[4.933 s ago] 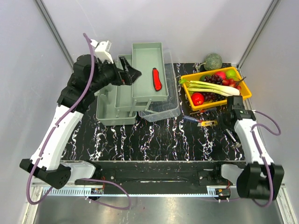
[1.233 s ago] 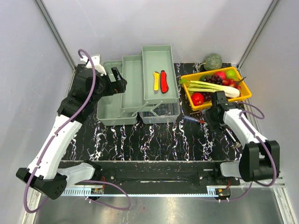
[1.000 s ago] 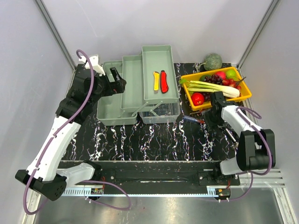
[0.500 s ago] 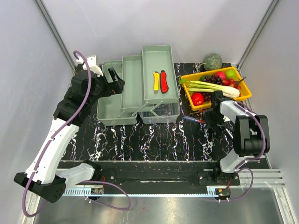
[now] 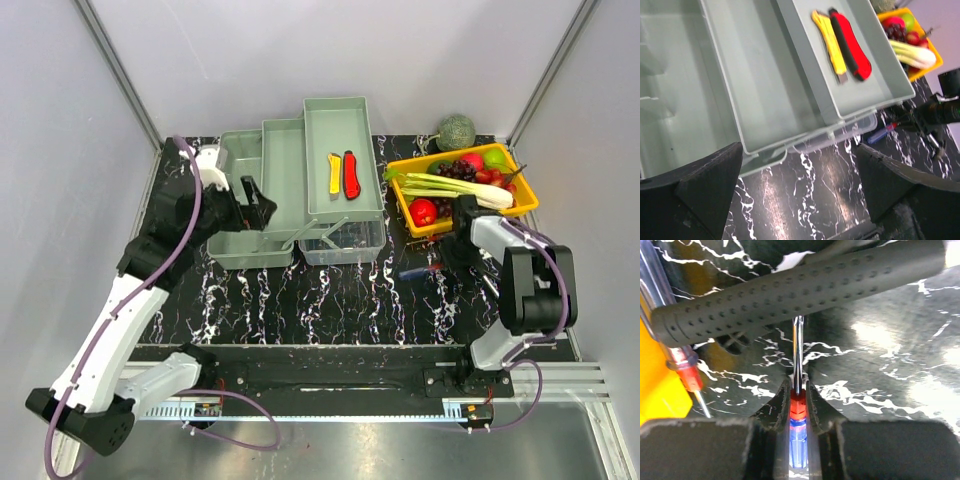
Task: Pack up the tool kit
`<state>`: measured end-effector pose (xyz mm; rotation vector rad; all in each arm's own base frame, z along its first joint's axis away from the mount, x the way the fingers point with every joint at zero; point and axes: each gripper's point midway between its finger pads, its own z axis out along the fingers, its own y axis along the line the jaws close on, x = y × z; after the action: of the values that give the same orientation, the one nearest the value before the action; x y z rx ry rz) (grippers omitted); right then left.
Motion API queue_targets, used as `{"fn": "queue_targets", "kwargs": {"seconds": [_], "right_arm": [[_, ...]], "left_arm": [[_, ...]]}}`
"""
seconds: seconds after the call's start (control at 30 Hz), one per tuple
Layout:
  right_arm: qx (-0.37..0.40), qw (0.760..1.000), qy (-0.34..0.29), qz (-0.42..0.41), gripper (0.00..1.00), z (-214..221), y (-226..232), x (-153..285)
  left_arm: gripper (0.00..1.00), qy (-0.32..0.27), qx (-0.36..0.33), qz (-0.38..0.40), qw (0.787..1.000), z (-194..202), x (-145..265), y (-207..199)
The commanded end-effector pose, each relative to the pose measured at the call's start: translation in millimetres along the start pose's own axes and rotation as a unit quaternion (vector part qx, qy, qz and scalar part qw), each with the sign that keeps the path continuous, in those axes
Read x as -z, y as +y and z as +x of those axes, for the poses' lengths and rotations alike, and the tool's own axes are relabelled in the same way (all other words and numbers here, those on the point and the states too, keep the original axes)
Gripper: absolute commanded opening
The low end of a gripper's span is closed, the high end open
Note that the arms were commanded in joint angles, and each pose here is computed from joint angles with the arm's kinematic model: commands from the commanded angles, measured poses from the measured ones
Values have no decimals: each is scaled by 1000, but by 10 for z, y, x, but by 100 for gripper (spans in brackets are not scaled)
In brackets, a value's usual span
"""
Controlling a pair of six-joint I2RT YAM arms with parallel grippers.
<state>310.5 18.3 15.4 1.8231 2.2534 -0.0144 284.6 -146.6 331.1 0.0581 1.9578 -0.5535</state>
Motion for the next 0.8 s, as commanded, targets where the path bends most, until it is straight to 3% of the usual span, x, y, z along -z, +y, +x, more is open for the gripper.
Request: {"fn": "queue_targets", "kwargs": {"seconds": [0.0, 0.17, 0.3, 0.37, 0.53, 0.63, 0.73, 0.77], "right_arm": [[31, 997, -61, -34, 0, -216, -100, 164], [113, 981, -73, -138, 0, -246, 51, 617], [171, 942, -59, -284, 0, -113, 223, 1303], [211, 901, -46, -377, 0, 20, 331, 1751], [295, 810, 2, -507, 0, 327, 241, 2755], [326, 736, 36, -592, 0, 555, 57, 3309], [339, 637, 77, -688, 0, 768, -134, 3890], [337, 623, 92, -700, 0, 807, -188, 3990]], "left_arm": [[99, -26, -13, 96, 995, 10, 102, -282], [99, 2, -8, 158, 987, 151, 219, -488], [99, 38, -3, 201, 979, 247, 355, -644], [99, 47, -7, 241, 969, 265, 469, -794], [99, 38, -35, 328, 943, 157, 755, -1212], [99, 29, -36, 389, 920, 68, 926, -1522], [99, 31, -35, 439, 897, 98, 1022, -1811], [99, 33, -34, 447, 893, 115, 999, -1872]]}}
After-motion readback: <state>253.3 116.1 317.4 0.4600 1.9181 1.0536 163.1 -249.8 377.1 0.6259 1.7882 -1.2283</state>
